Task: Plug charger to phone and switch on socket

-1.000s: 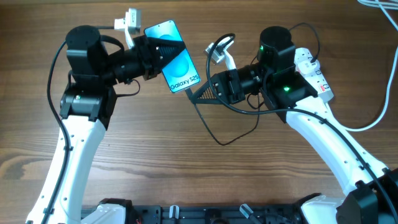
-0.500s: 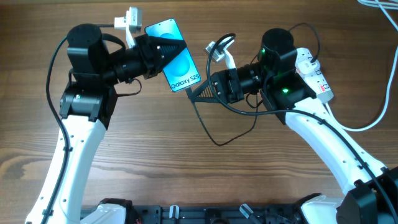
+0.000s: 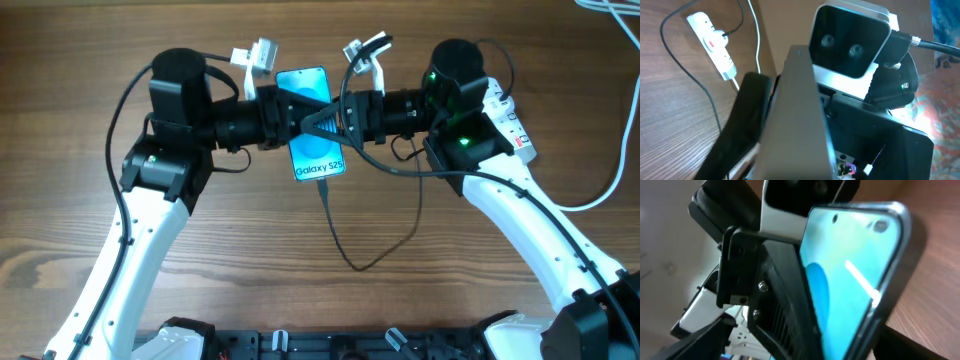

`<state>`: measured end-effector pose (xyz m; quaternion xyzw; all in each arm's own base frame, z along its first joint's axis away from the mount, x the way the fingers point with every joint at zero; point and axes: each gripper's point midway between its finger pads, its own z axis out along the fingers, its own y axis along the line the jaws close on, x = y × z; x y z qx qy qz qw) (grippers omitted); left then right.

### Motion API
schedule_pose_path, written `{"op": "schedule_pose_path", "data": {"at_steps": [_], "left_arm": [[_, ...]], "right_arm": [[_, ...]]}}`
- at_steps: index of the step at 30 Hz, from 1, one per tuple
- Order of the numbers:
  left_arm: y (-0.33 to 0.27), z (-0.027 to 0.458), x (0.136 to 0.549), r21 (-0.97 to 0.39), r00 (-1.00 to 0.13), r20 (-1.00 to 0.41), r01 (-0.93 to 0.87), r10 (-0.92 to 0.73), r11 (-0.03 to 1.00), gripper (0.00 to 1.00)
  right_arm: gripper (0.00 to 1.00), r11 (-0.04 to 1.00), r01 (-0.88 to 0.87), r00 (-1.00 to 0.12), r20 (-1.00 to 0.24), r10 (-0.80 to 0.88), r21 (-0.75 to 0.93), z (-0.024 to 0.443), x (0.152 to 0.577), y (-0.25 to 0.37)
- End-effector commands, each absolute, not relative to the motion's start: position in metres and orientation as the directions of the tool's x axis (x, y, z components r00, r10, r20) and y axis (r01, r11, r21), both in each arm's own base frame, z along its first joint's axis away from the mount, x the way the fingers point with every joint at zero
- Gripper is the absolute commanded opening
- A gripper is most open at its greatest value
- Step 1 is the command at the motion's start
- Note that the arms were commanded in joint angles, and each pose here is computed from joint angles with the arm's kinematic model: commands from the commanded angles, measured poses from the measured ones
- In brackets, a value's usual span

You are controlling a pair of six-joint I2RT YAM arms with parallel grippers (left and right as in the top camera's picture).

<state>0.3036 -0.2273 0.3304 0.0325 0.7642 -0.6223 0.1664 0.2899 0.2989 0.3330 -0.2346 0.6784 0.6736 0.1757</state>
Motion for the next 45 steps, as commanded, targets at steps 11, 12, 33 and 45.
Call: {"op": "schedule_pose_path", "data": {"at_steps": [11, 12, 33, 45], "left_arm": [[-0.225, 0.325, 0.291, -0.892, -0.907, -0.414, 0.387, -0.080, 0.235, 0.04], [-0.224, 0.318, 0.292, -0.890, -0.909, -0.407, 0.375, -0.084, 0.259, 0.04], [-0.207, 0.254, 0.292, -0.826, -0.944, -0.303, 0.193, -0.130, 0.529, 0.04], [-0.209, 0.254, 0.291, -0.827, -0.945, -0.303, 0.196, -0.123, 0.528, 0.04]], "right_arm": [[1.00, 0.145, -0.524, -0.851, -0.508, -0.137, 0.839, 0.276, 0.290, 0.267], [1.00, 0.191, -0.491, -0.871, -0.474, -0.128, 0.850, 0.268, 0.293, 0.264], [0.99, 0.901, -0.101, -0.979, -0.204, -0.014, 0.423, 0.132, 0.294, 0.161], [0.42, 0.910, -0.093, -0.981, -0.196, -0.014, 0.404, 0.129, 0.292, 0.157]]}}
